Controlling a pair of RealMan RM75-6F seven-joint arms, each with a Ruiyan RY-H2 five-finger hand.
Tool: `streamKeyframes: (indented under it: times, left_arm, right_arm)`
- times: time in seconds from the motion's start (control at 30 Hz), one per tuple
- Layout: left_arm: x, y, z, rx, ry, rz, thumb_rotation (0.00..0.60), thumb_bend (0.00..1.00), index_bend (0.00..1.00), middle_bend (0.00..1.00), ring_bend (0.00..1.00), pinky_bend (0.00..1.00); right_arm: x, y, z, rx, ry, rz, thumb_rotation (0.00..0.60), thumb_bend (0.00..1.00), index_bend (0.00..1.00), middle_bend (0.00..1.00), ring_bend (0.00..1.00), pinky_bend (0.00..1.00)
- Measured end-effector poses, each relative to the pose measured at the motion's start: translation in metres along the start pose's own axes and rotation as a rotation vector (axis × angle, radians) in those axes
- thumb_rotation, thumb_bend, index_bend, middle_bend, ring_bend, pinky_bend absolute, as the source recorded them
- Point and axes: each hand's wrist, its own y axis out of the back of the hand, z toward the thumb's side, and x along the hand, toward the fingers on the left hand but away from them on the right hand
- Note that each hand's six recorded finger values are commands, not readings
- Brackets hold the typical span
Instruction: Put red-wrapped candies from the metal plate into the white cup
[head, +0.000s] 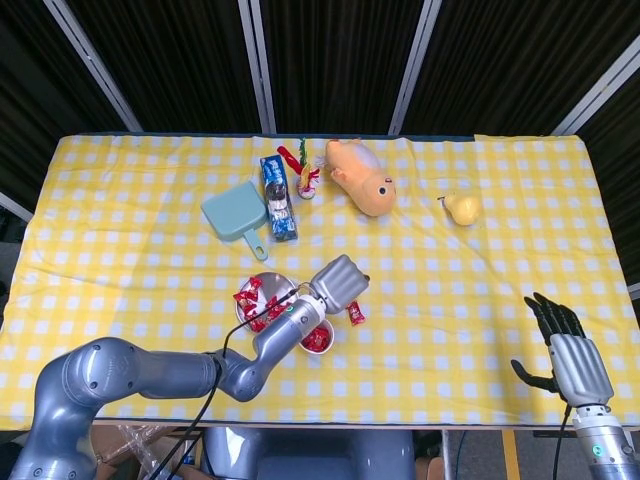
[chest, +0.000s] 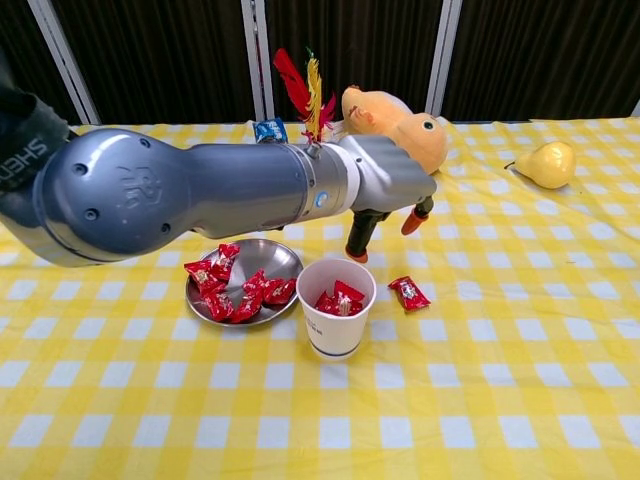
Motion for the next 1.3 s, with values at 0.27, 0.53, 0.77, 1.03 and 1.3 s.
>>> streamKeyframes:
  times: [0.27, 0.53, 0.77, 1.03, 1.3]
  left_arm:
    - [0.011, -0.004, 0.009, 0.004, -0.026, -0.038, 0.6, 0.25, 0.37, 0.93, 0.96, 1.0]
    - [0.017, -0.007, 0.016, -0.015, -0.03, -0.047, 0.6, 0.27, 0.4, 0.94, 0.96, 1.0]
    - [0.022, -0.009, 0.021, -0.046, -0.011, -0.043, 0.6, 0.28, 0.41, 0.94, 0.96, 1.0]
    - [0.025, -0.01, 0.03, -0.062, -0.013, -0.043, 0.6, 0.3, 0.42, 0.94, 0.96, 1.0]
    - [0.027, -0.011, 0.036, -0.068, -0.02, -0.049, 0.6, 0.31, 0.45, 0.94, 0.96, 1.0]
  right_arm:
    - [0.0, 0.0, 0.0, -0.011, 0.001, 0.002, 0.6, 0.34, 0.0, 0.0, 0.0, 0.0]
    - [0.0, 0.0, 0.0, -0.015, 0.0, 0.005, 0.6, 0.34, 0.0, 0.0, 0.0, 0.0]
    - [0.0, 0.0, 0.001, -0.015, 0.001, 0.005, 0.6, 0.34, 0.0, 0.0, 0.0, 0.0]
    - [0.0, 0.0, 0.001, -0.019, 0.001, 0.002, 0.6, 0.34, 0.0, 0.0, 0.0, 0.0]
    - [0.0, 0.001, 0.001, -0.02, 0.003, 0.001, 0.6, 0.34, 0.0, 0.0, 0.0, 0.0]
